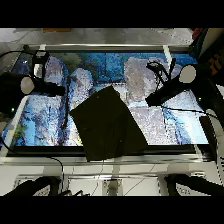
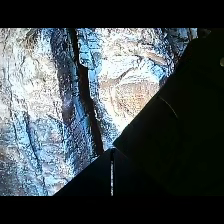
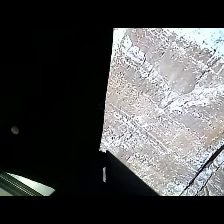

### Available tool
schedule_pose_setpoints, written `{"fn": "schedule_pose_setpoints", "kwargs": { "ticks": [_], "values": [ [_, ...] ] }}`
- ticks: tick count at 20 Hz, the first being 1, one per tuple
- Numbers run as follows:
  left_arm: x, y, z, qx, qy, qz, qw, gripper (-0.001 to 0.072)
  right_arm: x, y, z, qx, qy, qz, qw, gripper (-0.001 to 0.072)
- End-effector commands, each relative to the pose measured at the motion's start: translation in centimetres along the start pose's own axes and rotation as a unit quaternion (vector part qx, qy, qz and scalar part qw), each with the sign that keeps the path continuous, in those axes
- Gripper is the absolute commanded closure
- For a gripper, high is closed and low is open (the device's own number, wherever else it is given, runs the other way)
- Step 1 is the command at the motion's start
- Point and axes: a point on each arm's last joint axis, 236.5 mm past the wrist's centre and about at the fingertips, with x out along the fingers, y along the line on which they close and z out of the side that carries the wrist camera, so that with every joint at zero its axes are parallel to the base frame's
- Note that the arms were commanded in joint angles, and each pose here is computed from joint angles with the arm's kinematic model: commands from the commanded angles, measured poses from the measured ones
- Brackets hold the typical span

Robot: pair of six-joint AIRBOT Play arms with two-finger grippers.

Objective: Fold the clothes and pants, and hang the long-sleeved shirts on hangers.

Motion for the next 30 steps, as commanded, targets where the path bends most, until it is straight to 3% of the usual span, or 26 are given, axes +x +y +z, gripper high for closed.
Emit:
{"fn": "schedule_pose_setpoints", "kwargs": {
  "ticks": [1,14,17,19,23,27,30],
  "values": [
    [0.0,0.1,0.0,-0.001,-0.001,0.000,1.000,0.0688,0.0,0.1,0.0,0.000,0.000,0.000,1.000,0.0692],
    [0.0,0.1,0.0,0.000,-0.001,0.000,1.000,0.0688,0.0,-0.2,1.0,0.000,-0.021,-0.005,1.000,0.0691],
    [0.0,0.0,0.0,-0.001,-0.001,0.000,1.000,0.0688,-0.5,-1.3,4.4,-0.001,-0.094,-0.028,0.995,0.0691],
    [0.0,0.0,0.0,-0.001,-0.001,0.000,1.000,0.0688,-0.7,-3.1,4.7,-0.011,-0.099,-0.068,0.993,0.0692],
    [-0.6,0.0,-1.1,0.000,0.021,0.000,1.000,0.0688,-2.0,-10.0,-0.2,-0.012,-0.001,-0.193,0.981,0.0692],
    [-4.0,0.5,-2.9,-0.005,0.031,0.002,1.000,0.0688,-2.9,-14.3,-5.2,0.073,0.021,-0.171,0.982,0.0692],
    [-7.2,0.7,-4.9,-0.010,0.007,0.003,1.000,0.0688,-0.9,-11.8,-7.9,0.117,-0.019,-0.030,0.992,0.0693]
  ]
}}
